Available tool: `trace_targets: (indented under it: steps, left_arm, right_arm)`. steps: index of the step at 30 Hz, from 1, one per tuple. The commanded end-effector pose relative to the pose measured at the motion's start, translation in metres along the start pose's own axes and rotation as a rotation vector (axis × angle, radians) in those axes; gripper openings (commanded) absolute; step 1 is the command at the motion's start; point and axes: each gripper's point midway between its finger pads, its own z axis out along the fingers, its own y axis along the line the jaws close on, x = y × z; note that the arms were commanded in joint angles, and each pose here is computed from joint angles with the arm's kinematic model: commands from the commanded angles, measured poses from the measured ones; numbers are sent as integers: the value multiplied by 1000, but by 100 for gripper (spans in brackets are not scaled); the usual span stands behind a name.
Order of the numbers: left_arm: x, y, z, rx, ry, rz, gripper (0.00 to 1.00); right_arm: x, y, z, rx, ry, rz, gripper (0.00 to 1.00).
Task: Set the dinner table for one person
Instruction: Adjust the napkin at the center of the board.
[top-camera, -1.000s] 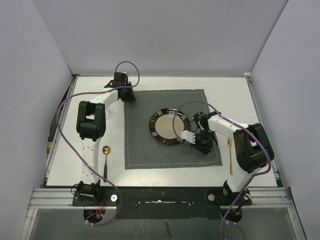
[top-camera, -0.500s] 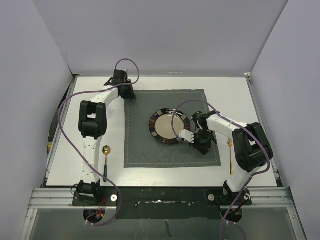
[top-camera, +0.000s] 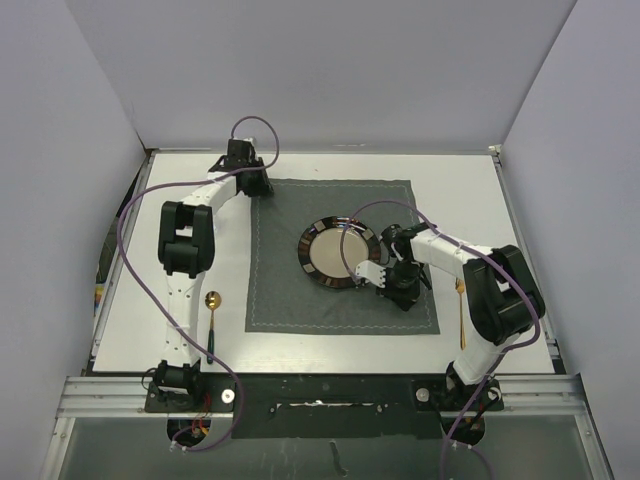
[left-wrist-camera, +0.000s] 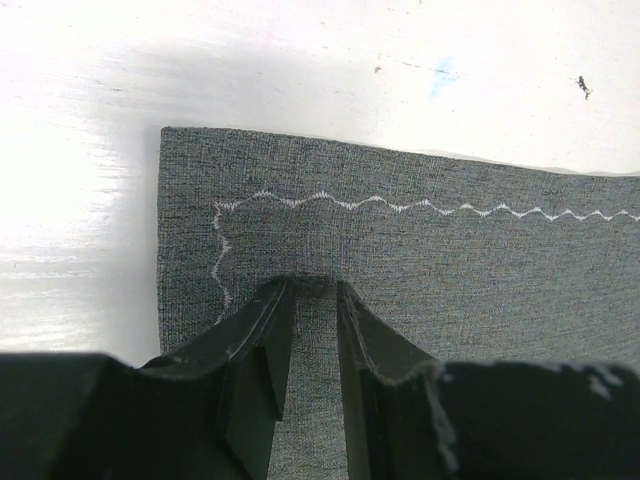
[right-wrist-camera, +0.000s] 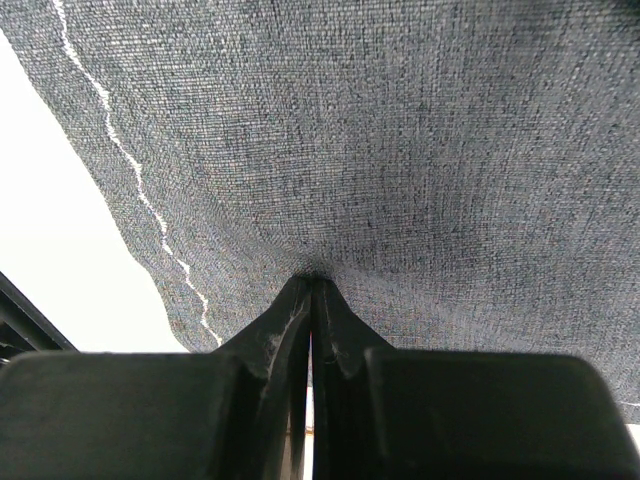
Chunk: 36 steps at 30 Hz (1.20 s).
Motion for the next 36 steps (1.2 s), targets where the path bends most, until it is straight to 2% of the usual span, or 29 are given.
trace_targets:
  steps: [1, 5, 6, 7, 8, 20, 24, 28, 32, 34, 36]
  left_arm:
    - [25, 16, 4, -31, 63, 4, 24]
    - [6, 5, -17, -9, 19, 32, 31]
    - [2, 3, -21, -7, 12, 41, 48]
    - [-4, -1, -27, -2, 2, 51, 81]
    - [-6, -1, -29, -4, 2, 56, 96]
    - [-63, -44, -92, 57, -124, 87, 98]
    - [-75, -66, -105, 94, -156, 123, 98]
    - [-106, -115, -150, 221, -271, 169, 98]
    - [-125, -168, -216, 339, -347, 228, 98]
    - [-104, -186, -239, 362, -301, 263, 98]
    - [-62, -191, -258, 321, -240, 305, 98]
  right_arm:
    - [-13, -7, -6, 25, -37, -12, 0]
    - [-17, -16, -11, 48, -41, -16, 0]
    - [-18, -17, -13, 50, -41, -16, 0]
    - [-19, -17, -14, 52, -42, -18, 0]
    - [-20, -17, -15, 53, -43, -17, 0]
    - [-19, -18, -26, 86, -51, -29, 0]
    - [-18, -44, -40, 220, -61, -10, 0]
    - [-15, -112, -108, 509, -175, 183, 0]
    - [4, -176, -211, 716, -426, 467, 0]
    - [12, -200, -245, 754, -551, 577, 0]
    - [13, -221, -244, 724, -601, 632, 0]
